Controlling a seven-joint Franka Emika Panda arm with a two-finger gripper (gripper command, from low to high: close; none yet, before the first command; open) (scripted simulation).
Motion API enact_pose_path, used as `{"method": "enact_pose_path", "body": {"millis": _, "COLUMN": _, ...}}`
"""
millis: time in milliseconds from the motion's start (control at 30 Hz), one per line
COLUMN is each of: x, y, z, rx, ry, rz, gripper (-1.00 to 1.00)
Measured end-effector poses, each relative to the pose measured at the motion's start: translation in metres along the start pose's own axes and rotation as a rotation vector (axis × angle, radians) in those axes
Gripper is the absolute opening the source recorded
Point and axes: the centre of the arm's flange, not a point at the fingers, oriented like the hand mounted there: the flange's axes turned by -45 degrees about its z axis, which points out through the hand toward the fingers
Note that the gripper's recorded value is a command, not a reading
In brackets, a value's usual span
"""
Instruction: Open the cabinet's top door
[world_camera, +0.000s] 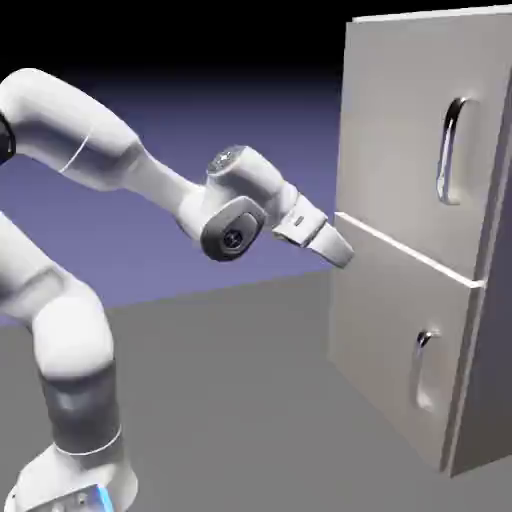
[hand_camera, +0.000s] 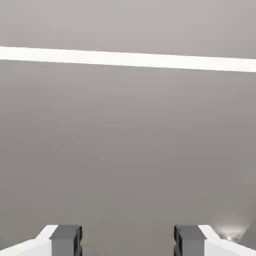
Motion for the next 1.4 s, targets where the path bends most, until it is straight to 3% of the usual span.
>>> {"method": "enact_pose_path", "body": {"millis": 633, "x": 0.087, "y": -0.009, "z": -0.083, "rx": 0.020, "ry": 0.332, "rz": -0.039, "gripper": 0.00}}
{"method": "enact_pose_path", "body": {"millis": 1400, "x": 0.115, "y": 0.062, "z": -0.124, "rx": 0.032, "ry": 0.644, "rz": -0.010, "gripper": 0.00}}
